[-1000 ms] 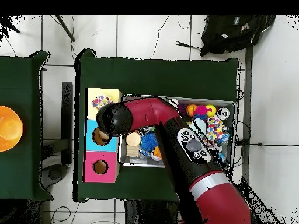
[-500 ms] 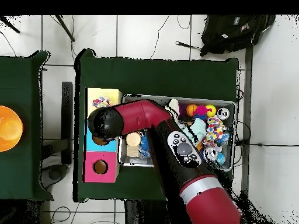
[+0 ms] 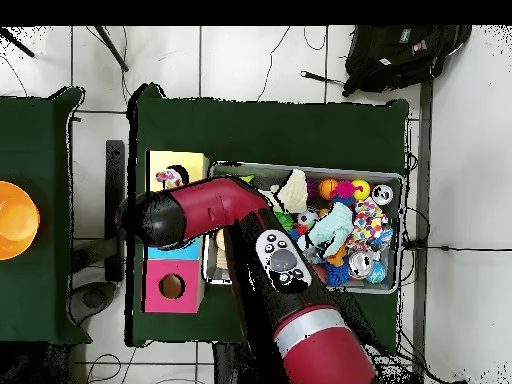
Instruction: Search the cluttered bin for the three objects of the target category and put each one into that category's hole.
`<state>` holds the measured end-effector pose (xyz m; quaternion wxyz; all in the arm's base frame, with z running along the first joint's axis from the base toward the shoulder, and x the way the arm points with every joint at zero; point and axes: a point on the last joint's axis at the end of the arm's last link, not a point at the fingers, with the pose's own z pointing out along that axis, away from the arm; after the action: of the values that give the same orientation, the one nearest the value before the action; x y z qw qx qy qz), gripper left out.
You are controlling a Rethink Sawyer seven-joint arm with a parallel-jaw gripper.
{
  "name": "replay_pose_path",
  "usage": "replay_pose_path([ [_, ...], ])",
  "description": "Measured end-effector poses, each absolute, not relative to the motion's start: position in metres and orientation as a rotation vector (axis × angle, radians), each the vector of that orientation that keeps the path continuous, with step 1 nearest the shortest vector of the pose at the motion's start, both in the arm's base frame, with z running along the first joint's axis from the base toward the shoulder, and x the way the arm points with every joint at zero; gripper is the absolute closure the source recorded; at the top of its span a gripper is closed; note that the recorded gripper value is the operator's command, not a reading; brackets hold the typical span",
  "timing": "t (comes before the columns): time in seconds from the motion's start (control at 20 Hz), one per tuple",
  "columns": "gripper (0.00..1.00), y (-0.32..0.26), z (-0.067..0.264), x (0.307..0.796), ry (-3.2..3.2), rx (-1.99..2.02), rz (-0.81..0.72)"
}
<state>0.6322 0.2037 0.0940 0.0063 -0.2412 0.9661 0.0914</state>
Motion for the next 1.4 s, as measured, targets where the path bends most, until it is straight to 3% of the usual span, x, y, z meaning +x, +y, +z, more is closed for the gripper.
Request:
replay_pose_path([
  [0.55, 1.00, 0.217, 0.090, 0.633, 3.043, -0.733, 0.262],
  [1.4, 1.00, 0.189, 0.092, 0.687, 3.020, -0.551, 0.240],
])
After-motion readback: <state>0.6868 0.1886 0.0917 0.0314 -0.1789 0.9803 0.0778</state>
